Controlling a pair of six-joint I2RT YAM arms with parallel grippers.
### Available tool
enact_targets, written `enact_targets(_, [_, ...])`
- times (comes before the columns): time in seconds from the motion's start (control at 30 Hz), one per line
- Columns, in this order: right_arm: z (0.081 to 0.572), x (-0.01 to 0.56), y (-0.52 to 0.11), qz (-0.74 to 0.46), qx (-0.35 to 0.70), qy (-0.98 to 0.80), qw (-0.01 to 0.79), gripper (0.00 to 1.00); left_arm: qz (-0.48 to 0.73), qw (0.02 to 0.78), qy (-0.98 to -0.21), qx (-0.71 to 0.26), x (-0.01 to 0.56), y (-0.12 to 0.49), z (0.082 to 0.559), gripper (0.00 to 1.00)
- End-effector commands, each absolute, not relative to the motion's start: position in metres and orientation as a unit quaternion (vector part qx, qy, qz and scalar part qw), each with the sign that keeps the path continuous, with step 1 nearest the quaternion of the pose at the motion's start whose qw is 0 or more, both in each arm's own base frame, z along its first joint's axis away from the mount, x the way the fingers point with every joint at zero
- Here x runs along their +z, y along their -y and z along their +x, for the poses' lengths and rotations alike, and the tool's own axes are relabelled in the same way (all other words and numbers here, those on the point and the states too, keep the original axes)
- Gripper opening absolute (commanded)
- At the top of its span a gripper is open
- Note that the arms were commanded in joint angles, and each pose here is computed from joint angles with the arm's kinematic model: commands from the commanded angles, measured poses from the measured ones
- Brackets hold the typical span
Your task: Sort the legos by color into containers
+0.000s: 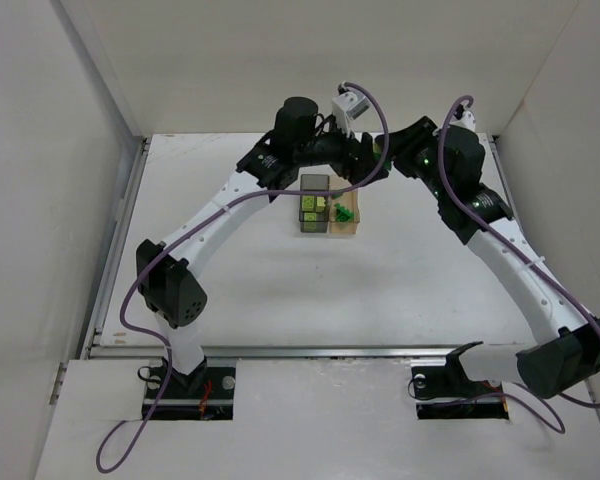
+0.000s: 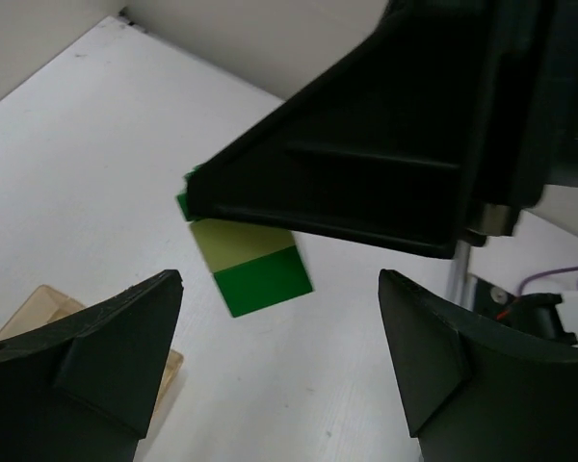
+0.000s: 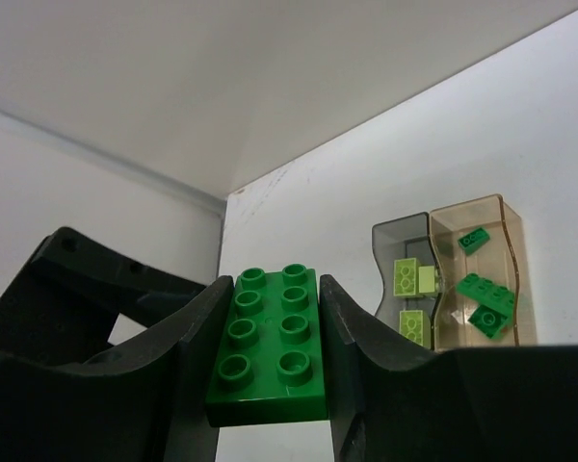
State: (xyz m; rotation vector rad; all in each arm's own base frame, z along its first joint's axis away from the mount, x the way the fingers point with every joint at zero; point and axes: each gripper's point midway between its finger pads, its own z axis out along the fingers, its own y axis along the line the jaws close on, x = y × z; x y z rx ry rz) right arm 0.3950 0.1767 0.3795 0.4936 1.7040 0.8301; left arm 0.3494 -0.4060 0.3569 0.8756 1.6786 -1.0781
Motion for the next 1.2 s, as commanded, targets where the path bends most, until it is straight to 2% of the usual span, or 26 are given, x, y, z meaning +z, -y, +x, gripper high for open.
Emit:
enact_targets(0.0, [0.397, 0.407, -0.170, 0.230, 0.362, -0.685, 0.588, 0.00, 0.384, 0.451, -0.615, -0.520, 0.402, 0.418, 0.317, 0.80])
enact_targets(0.13, [0.390, 0.411, -0.172, 0.228, 0.365, -0.682, 0.592, 0.00, 0.372, 0.427, -0.634, -0.526, 0.387, 0.420, 0.318, 0.80])
enact_targets(0.2, [0.384, 0.414, -0.178, 0.220, 0.368, -0.681, 0.594, 0.00, 0.359, 0.418, -0.645, -0.530, 0.383, 0.417, 0.321, 0.77])
enact_targets(0.23, [0.385, 0.414, -0.176, 0.223, 0.366, -0.680, 0.595, 0.00, 0.359, 0.418, -0.645, -0.530, 0.383, 0.417, 0.321, 0.68])
enact_targets(0.47, [0.377, 0.418, -0.185, 0.216, 0.374, -0.679, 0.594, 0.00, 0.331, 0.428, -0.656, -0.527, 0.388, 0.421, 0.335, 0.43])
enact_targets(0.57, [0.375, 0.418, -0.190, 0.209, 0.374, -0.681, 0.594, 0.00, 0.323, 0.431, -0.664, -0.520, 0.386, 0.420, 0.339, 0.22])
enact_targets(0.6, [0.375, 0.418, -0.190, 0.209, 0.374, -0.681, 0.594, 0.00, 0.319, 0.434, -0.666, -0.516, 0.385, 0.420, 0.341, 0.02])
enact_targets(0.8, [0.385, 0.429, -0.177, 0.217, 0.333, -0.672, 0.625, 0.00, 0.335, 0.403, -0.705, -0.478, 0.345, 0.406, 0.341, 0.00])
enact_targets(1.03, [0.445, 0.390, -0.161, 0.206, 0.232, -0.713, 0.629, 0.00, 0.374, 0.409, -0.729, -0.402, 0.305, 0.379, 0.356, 0.00])
enact_targets(1.17, [0.462, 0.384, -0.165, 0.202, 0.224, -0.721, 0.624, 0.00, 0.404, 0.407, -0.731, -0.370, 0.283, 0.371, 0.356, 0.00])
